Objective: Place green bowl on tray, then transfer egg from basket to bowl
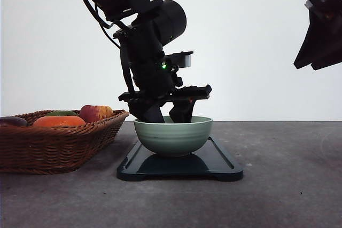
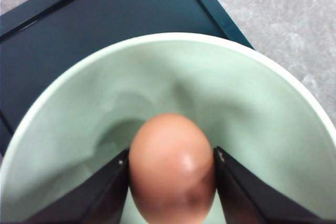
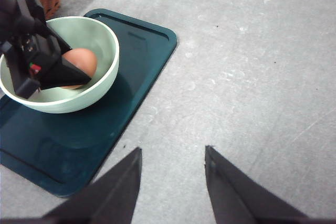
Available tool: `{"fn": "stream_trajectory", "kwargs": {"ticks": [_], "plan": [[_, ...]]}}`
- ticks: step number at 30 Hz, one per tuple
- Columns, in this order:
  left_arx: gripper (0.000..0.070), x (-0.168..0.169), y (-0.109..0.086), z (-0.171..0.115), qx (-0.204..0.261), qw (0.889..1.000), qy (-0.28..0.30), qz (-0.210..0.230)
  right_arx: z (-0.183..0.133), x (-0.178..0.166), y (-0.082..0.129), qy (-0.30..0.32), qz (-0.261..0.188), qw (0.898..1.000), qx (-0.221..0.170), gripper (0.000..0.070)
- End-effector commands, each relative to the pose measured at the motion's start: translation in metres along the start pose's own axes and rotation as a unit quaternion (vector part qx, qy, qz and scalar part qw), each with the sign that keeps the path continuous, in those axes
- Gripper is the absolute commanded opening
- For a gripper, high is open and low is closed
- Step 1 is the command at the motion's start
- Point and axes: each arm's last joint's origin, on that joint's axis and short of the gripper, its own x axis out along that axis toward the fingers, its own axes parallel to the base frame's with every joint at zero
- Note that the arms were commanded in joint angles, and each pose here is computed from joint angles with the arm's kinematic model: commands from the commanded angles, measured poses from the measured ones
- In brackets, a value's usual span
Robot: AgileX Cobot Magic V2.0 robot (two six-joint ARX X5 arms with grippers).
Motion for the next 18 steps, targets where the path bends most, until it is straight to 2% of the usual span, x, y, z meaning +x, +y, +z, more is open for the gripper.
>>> {"fn": "stream_trajectory", "kwargs": {"ticks": [1,7,18], "plan": [[0.0439,0.005,-0.005,0.003,0.018,1.0,-0.004,0.0,0.001,0.002,0.0,-0.002,0.001,1.0,-0.004,0.0236],[0.048,0.003,-0.005,0.004,0.018,1.0,-0.001,0.0,0.001,0.002,0.0,-0.002,0.001,1.0,-0.004,0.0236],[0.0477,-0.027,-0.004,0.034,0.015,1.0,0.008,0.001,0.001,0.002,0.0,-0.002,0.001,1.0,-0.004,0.0236]]}}
